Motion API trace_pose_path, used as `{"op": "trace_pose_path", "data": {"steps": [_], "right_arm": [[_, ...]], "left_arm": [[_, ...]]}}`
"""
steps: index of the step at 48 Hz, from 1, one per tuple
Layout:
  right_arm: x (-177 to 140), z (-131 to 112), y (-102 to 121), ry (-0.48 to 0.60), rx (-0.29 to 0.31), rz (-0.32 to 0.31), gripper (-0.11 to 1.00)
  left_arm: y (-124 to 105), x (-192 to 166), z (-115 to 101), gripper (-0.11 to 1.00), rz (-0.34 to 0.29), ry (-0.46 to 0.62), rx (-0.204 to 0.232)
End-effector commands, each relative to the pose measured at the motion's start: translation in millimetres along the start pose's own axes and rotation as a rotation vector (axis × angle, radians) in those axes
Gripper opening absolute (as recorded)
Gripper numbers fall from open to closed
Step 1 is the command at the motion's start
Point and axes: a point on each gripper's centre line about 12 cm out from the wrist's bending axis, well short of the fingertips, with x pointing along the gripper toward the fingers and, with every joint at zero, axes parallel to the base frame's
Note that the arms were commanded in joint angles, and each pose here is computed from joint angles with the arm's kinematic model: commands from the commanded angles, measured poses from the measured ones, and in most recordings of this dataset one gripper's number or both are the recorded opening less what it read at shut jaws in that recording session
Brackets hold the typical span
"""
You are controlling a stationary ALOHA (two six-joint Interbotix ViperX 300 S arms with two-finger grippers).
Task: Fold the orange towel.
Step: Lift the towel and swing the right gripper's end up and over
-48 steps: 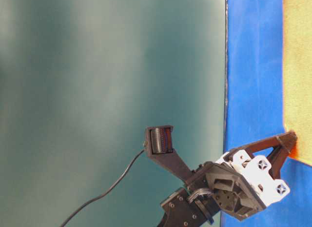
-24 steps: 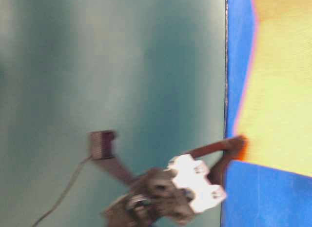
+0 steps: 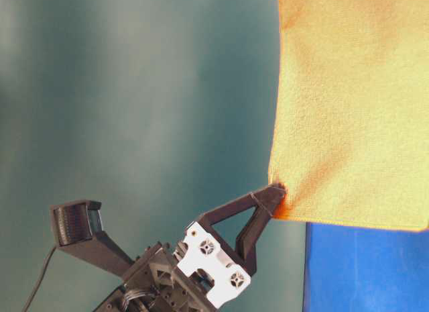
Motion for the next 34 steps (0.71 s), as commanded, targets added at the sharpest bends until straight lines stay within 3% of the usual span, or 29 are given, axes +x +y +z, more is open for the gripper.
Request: {"op": "trace_pose_path", "data": {"steps": [1,17,23,34], "right_arm": [[2,9,2,-0.024,0.003,0.007,0.03],[39,31,-31,-0.030,0.032,-0.113,0.03],[55,56,-45,-0.067,0.016,-0.150,0.03],[88,103,-55,-0.108,-0.033,-0.172,0.03]], "left_arm": [[-7,-9,13,0.02,-0.012,-0.060,0.010],[-56,-8,37,0.02,-0.101,-0.263,0.093],[-67,-1,41,0.02,-0.117,-0.316,0.130],[-88,11,55,0.02,-0.135,-0.358,0.245]]}}
